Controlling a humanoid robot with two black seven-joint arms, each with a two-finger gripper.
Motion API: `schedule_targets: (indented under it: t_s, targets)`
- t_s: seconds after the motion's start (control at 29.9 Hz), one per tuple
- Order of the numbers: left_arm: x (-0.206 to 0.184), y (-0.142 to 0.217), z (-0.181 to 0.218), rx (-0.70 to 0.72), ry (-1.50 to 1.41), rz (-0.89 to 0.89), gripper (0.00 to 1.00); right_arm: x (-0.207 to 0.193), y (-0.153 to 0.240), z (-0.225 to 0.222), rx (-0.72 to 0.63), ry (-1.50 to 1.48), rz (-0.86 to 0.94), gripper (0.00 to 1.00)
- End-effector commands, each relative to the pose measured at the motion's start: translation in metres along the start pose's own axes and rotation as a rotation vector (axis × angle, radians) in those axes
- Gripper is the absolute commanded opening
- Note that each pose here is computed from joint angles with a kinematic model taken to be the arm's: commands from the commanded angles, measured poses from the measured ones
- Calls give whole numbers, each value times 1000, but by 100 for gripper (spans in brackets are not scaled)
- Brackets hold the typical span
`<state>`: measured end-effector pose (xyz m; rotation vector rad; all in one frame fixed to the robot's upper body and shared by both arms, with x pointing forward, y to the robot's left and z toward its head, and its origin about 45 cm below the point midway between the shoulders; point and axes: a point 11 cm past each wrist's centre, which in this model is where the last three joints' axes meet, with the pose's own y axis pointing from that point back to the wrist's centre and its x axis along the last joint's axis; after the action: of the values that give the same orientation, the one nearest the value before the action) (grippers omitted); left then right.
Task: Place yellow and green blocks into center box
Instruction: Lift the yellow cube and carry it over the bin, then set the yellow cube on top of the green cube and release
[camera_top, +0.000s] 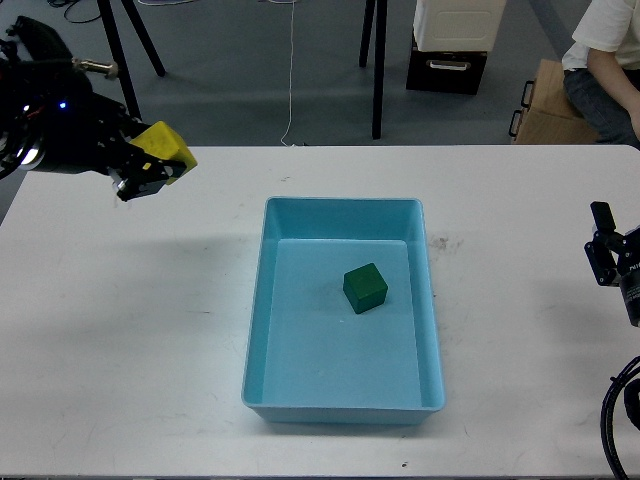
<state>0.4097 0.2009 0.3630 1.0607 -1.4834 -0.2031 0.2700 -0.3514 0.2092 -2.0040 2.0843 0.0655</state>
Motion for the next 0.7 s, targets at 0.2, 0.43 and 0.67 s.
schedule_targets:
  t_s: [0.2,0.43,0.67]
  targets:
    - [57,-99,92,-213,-229,-19,10,20,19,8,-39,24,84,99]
    - [28,-145,108,-234,-244,-166,12,30,26,7,-41,36,113,99]
    - [20,-165,129,-274,-251,-197,13,34,29,11,-54,39,123,99]
